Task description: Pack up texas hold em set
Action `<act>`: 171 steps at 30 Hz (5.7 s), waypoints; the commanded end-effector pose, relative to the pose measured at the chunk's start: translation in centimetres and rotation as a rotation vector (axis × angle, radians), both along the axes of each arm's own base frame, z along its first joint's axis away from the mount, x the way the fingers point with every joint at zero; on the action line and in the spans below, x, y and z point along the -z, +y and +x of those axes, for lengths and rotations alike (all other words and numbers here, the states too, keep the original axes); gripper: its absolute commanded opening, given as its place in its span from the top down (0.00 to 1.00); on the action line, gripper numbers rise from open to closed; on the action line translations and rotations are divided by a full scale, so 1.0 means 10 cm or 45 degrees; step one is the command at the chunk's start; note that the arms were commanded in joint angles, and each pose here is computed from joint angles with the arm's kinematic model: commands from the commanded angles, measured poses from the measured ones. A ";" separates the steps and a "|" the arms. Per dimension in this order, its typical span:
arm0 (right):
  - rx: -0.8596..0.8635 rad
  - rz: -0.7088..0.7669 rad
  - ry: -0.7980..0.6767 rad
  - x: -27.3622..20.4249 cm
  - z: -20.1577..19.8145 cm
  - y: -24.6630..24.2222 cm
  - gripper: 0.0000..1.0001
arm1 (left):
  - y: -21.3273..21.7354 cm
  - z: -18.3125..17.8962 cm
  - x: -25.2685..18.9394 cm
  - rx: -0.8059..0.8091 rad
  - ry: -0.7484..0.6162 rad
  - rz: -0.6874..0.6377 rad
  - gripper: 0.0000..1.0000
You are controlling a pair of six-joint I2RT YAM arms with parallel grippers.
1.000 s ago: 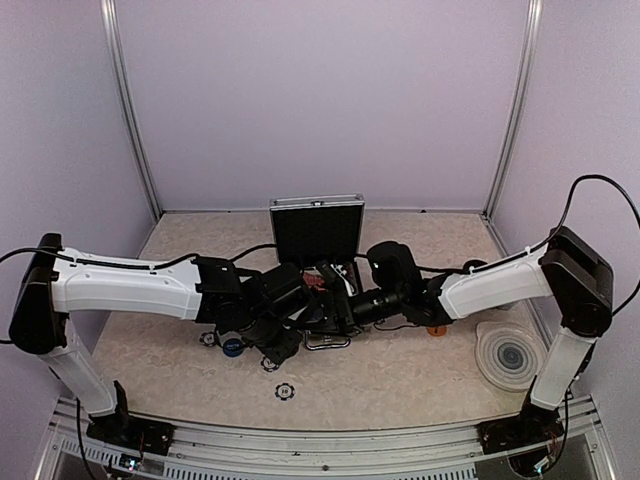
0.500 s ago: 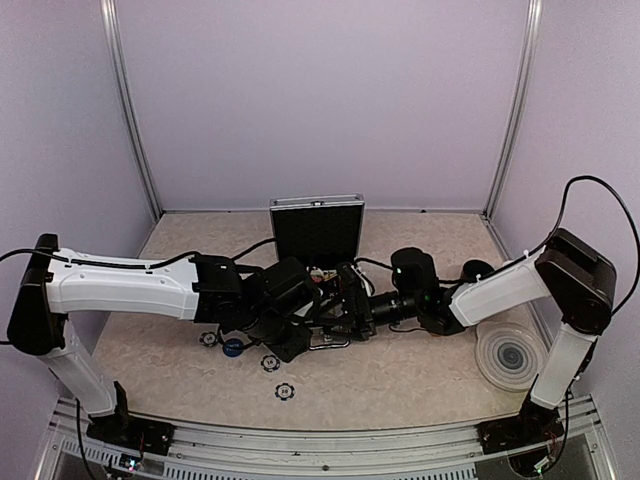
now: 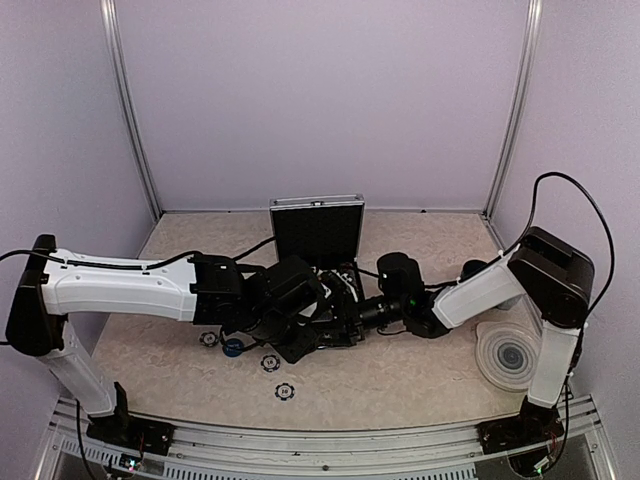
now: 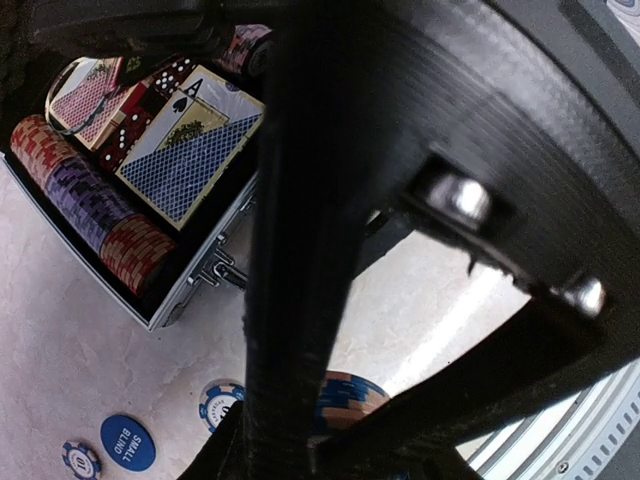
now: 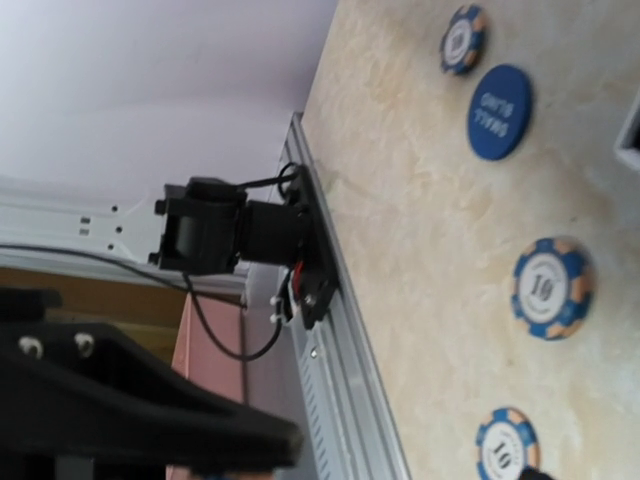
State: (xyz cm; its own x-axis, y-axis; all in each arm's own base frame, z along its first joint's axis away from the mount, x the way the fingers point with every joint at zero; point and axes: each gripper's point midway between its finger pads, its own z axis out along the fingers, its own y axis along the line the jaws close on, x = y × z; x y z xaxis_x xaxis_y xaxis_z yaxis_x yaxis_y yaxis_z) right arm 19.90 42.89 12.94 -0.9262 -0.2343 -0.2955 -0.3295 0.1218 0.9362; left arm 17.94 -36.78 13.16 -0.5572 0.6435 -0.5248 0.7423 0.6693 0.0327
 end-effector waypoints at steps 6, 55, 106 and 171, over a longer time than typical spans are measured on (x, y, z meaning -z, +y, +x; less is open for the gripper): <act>-0.124 0.058 -0.019 -0.11 -0.15 0.13 0.27 | -0.10 0.04 -0.23 0.023 -0.061 -0.068 1.00; -0.325 -1.286 -1.621 0.29 0.96 -0.94 1.00 | 1.51 0.93 -0.32 -0.739 0.069 -0.417 0.01; -0.171 -1.739 -1.780 0.38 1.38 -1.26 0.24 | 1.41 1.00 -0.28 -0.756 0.100 -0.427 0.01; 0.186 -1.461 -1.629 -0.24 1.26 -1.12 0.01 | 2.34 0.71 1.38 -1.164 0.533 0.046 0.32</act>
State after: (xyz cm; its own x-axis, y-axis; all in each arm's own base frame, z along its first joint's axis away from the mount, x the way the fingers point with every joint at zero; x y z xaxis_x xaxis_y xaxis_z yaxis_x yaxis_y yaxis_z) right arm 32.83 31.51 15.07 -0.2938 -0.7840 -0.5468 -0.6648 0.5787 -0.4724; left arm 26.09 -13.04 1.37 -0.9682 -0.1170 -0.2213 -0.1062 0.9925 -0.0601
